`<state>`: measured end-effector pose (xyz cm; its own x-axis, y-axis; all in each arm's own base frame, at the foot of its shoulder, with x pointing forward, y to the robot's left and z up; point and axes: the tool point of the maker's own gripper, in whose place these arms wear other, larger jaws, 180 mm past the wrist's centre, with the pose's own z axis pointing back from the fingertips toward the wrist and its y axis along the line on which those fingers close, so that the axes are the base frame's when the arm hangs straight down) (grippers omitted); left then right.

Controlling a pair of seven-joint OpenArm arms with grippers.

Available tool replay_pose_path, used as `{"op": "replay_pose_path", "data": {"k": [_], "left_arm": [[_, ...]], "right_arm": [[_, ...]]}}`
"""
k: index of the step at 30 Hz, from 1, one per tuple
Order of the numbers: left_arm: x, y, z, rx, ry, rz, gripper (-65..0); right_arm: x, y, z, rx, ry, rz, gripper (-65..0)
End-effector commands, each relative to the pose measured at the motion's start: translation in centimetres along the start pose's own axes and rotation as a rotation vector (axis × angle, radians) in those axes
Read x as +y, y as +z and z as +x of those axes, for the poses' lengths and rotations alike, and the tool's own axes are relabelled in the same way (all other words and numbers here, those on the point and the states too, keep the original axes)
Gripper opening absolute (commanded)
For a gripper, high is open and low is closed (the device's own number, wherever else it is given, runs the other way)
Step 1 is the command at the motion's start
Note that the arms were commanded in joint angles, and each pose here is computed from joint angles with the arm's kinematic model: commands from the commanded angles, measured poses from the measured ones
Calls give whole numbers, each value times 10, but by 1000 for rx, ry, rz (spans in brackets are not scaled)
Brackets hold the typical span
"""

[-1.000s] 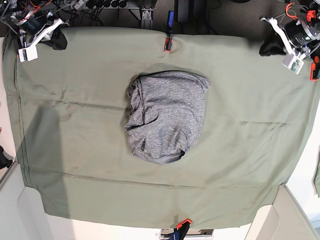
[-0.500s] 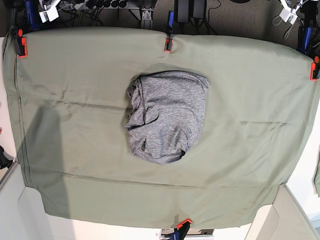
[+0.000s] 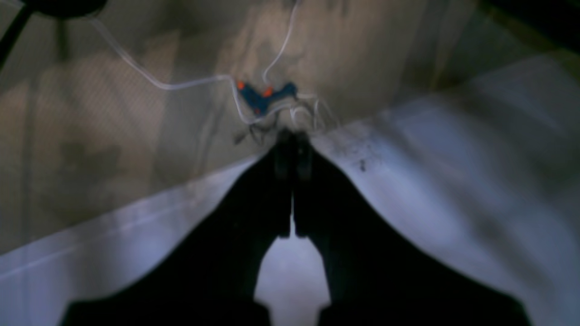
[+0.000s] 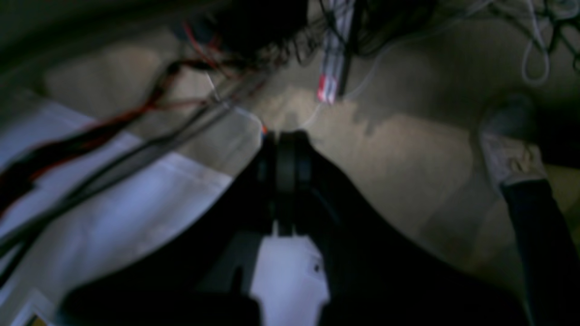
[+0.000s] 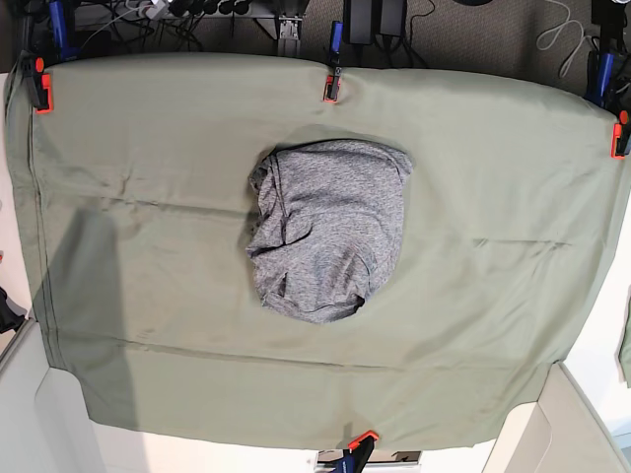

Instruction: Fold the T-shirt properly

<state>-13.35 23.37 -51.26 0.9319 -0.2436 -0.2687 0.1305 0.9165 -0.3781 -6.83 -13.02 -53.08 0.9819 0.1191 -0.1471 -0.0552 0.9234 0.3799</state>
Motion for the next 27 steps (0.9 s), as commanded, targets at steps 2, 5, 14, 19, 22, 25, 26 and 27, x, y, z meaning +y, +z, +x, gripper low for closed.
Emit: {"op": "replay_pose_path", "data": {"k": [2,5,14,19,22,25,26,27], "left_arm": [[5,-8,-7,59,-22,7,-650],[19,-21,6,76,-14,56,-650],[50,-32,95,17,-26,186,-650],[36,-53,108,76,-33,159,-650],[26,-65,114,112,-45,170,-650],[10,-75,125,113,-87,151,-650],[4,-78,128,109,-99,143,-650],[-2,-80,132,104,-108,134,-650]], "right_arm": [[-6,-5,-3,27,6,-24,-650],[-14,-12,2,34,2,-54,-650],[-33,-16,41,11,-15,-113,-650],[-50,-22,41,59,-4,-176,-650],[-60,-26,40,98,4,-214,-650],[-64,-29,41,114,1,-224,-650],[-65,-29,42,113,1,-224,-650],[-65,-29,44,108,2,-225,-650]]}}
